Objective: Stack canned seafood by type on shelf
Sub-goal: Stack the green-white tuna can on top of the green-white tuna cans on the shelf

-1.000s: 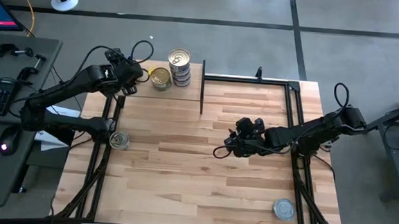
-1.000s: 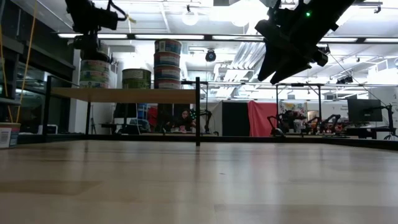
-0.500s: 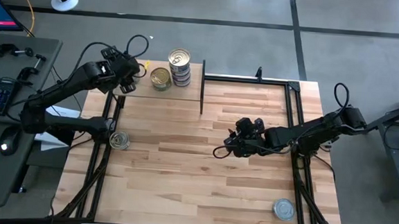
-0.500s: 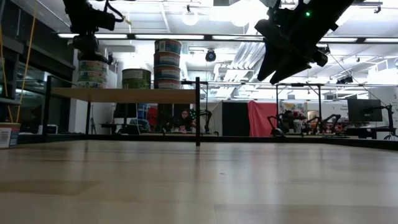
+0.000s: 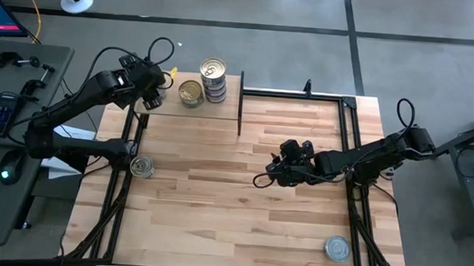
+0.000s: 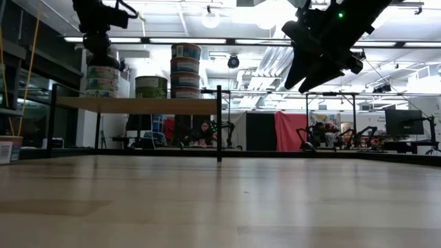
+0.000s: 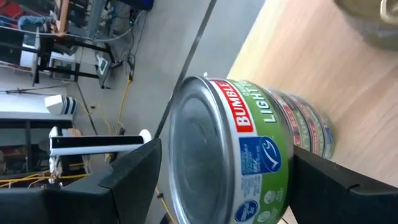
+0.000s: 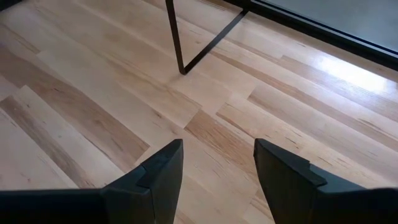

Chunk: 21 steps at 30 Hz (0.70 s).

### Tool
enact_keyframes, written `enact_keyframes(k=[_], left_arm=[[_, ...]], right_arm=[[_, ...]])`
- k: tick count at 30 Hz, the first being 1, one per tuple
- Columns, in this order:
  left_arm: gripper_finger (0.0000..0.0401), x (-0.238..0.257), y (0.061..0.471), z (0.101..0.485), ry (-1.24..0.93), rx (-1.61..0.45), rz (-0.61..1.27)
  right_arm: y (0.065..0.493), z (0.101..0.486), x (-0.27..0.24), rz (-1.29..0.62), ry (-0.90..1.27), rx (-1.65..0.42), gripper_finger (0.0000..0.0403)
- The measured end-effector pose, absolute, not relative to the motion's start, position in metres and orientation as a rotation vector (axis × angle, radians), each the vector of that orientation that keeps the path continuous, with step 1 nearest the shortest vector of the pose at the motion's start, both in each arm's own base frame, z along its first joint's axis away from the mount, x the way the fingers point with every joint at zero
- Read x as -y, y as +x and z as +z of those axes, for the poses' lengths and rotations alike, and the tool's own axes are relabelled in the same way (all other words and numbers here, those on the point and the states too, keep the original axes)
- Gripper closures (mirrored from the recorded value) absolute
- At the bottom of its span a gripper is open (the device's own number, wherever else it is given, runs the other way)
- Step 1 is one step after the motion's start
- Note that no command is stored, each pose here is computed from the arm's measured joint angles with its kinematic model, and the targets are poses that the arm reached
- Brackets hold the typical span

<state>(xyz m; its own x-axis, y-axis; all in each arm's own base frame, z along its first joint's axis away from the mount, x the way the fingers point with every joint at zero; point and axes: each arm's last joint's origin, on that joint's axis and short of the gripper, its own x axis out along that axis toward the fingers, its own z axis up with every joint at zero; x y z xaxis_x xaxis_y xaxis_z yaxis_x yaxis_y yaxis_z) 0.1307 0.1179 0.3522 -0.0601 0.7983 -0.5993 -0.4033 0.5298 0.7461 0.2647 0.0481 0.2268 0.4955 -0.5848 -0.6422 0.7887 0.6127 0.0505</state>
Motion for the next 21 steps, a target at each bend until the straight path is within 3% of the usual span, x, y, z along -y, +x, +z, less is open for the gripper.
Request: enact_keyframes(k=[21], left_arm=[[0.0107,-0.1226,0.1398,0.3481,0.285,-1.256,1.003]], right_arm=[[0.2659,0.2266,-0.0416,-0.871,0.377,-0.63,0.0215]])
